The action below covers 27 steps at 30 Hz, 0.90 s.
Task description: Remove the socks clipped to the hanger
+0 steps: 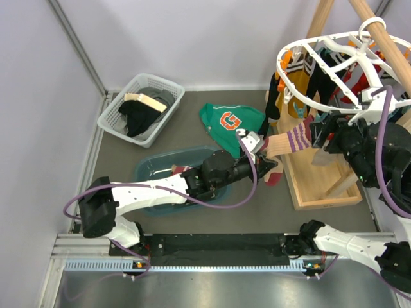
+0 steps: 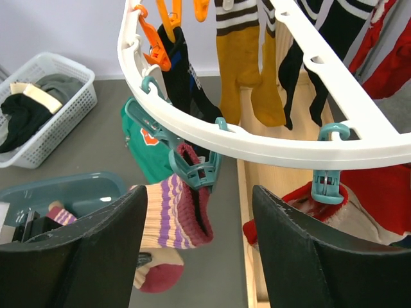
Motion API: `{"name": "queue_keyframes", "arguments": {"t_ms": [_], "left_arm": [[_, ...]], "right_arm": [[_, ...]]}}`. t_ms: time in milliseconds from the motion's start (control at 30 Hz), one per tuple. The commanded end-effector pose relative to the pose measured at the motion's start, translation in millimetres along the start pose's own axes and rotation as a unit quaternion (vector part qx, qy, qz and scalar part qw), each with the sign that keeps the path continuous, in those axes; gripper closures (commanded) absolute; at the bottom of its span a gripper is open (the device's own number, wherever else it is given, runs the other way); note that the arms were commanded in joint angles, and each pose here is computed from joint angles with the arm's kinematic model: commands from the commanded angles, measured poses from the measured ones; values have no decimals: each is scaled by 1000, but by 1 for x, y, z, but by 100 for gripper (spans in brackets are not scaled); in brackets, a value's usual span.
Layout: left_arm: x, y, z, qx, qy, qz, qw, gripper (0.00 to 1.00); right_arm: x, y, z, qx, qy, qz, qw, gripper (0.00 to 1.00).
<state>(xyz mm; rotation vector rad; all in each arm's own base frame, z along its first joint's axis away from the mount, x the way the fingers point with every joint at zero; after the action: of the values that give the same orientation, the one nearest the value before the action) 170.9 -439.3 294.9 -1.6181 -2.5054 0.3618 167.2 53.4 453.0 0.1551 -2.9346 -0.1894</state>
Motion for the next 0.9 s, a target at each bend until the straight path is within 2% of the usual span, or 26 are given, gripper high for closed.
{"name": "queue_keyframes", "arguments": {"t_ms": [0, 467, 867], "left_arm": [[11, -9, -25, 11, -32, 20, 999, 100], [17, -10, -28, 15, -32, 25, 999, 100], [26, -6, -28, 16, -36, 22, 999, 100]], "right_arm": [[-7, 7, -9, -8, -27, -5, 1000, 33], [-34, 21, -14, -16, -36, 21, 999, 35], [-51, 22, -9, -3, -38, 37, 999, 32]]}}
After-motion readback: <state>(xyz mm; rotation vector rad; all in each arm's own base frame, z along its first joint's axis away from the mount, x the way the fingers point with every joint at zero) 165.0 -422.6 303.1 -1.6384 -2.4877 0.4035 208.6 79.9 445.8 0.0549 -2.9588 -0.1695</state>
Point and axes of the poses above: each gripper's point midway between its finger pads, its own x axis back along the fingers, its own y axis along the line the jaws close on, z = x × y, the point moved 3 cm from there along x, back along the fingers, and after that the axes turned 1 degree about -x, right-handed, at the moved point
